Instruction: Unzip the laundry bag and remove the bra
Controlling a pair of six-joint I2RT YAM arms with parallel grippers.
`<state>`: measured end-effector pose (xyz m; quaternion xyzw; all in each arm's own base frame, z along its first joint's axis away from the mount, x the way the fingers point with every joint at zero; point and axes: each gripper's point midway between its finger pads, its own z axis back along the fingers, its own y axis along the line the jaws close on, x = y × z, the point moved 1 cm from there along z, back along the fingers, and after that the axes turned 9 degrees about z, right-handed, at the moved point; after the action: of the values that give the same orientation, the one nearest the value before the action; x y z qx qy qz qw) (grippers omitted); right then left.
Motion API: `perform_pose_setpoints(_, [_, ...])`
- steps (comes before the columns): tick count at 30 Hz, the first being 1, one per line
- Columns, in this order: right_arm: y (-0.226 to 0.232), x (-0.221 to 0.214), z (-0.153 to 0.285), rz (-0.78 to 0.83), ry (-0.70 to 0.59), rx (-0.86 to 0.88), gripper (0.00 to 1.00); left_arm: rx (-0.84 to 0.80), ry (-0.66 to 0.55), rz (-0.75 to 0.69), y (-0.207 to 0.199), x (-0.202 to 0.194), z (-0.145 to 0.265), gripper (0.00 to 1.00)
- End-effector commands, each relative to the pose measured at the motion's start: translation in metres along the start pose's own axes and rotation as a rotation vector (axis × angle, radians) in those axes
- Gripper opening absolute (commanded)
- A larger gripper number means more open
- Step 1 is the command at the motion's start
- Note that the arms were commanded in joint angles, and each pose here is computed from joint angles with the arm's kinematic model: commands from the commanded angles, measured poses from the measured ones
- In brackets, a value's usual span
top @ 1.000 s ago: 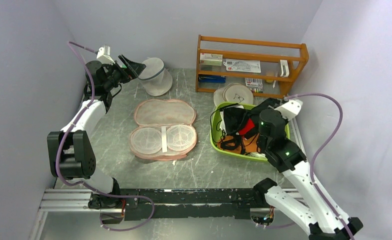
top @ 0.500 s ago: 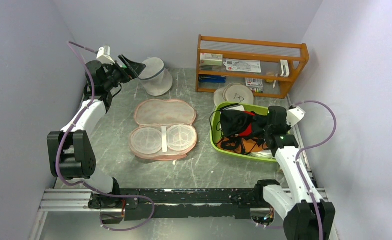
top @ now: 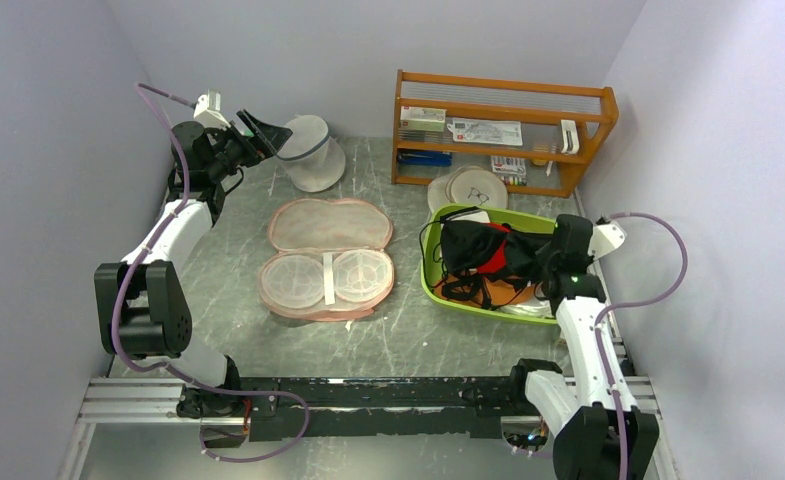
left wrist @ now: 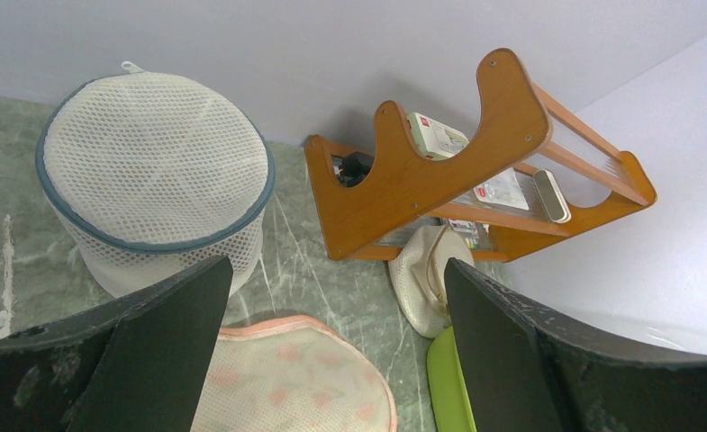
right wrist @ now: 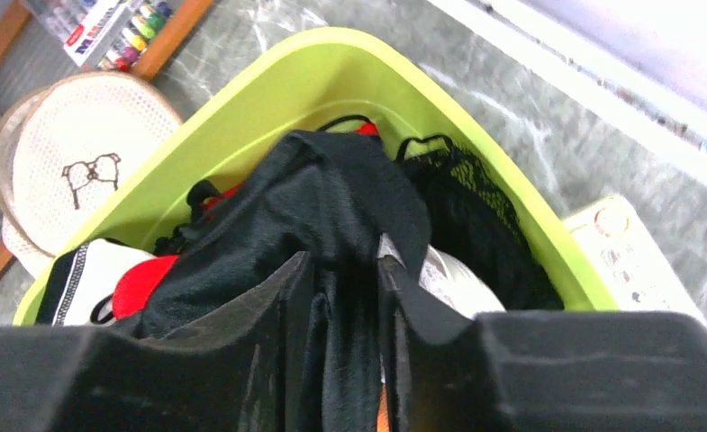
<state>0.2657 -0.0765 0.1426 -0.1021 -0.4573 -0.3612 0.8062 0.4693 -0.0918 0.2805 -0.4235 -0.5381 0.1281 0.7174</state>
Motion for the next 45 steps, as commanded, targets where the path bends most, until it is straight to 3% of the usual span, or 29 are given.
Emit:
perform_pose_setpoints(1, [0.013,0.026,0.005,-0.002,-0.022,0.034,0.44,-0.026,-0.012,-0.011,-0.009,0.009,-0.002,0.99])
perform_pose_setpoints(5, [0.010,0.033,0.011,-0.025,-0.037,0.004,0.83,-0.025,-0.008,-0.008,-0.009,0.008,-0.002,0.99])
perform_pose_setpoints(7, [0.009,0.036,0.014,-0.029,-0.051,0.005,0.91,-0.029,-0.007,-0.007,-0.011,0.009,-0.002,0.99])
perform_pose_setpoints(12, [0.028,0.049,0.027,-0.020,-0.101,0.139,0.94,-0.009,-0.008,-0.014,-0.004,0.007,-0.004,0.99])
perform_pose_setpoints(17, [0.088,0.063,0.053,0.046,-0.127,0.496,0.99,-0.004,0.021,0.006,0.002,0.001,-0.008,0.99])
perform_pose_setpoints(25, [0.186,0.006,0.078,0.255,0.039,0.919,1.00,0.004,0.023,0.012,0.006,-0.001,-0.009,0.99])
perform_pose_setpoints(30, [0.232,-0.036,0.094,0.284,0.178,1.120,1.00,0.007,0.030,0.011,0.006,-0.002,-0.010,0.99])
perform_pose_setpoints(34, [0.245,-0.050,0.082,0.274,0.263,1.125,0.99,-0.005,0.034,0.020,0.003,-0.002,-0.010,0.99])
perform_pose_setpoints(38, [0.244,-0.056,0.061,0.259,0.247,1.061,0.98,-0.009,0.033,0.028,0.004,-0.001,-0.010,0.99])
perform_pose_setpoints(45, [0.196,-0.094,0.007,0.216,0.314,0.860,0.93,0.000,0.027,0.061,0.014,0.004,-0.008,0.98])
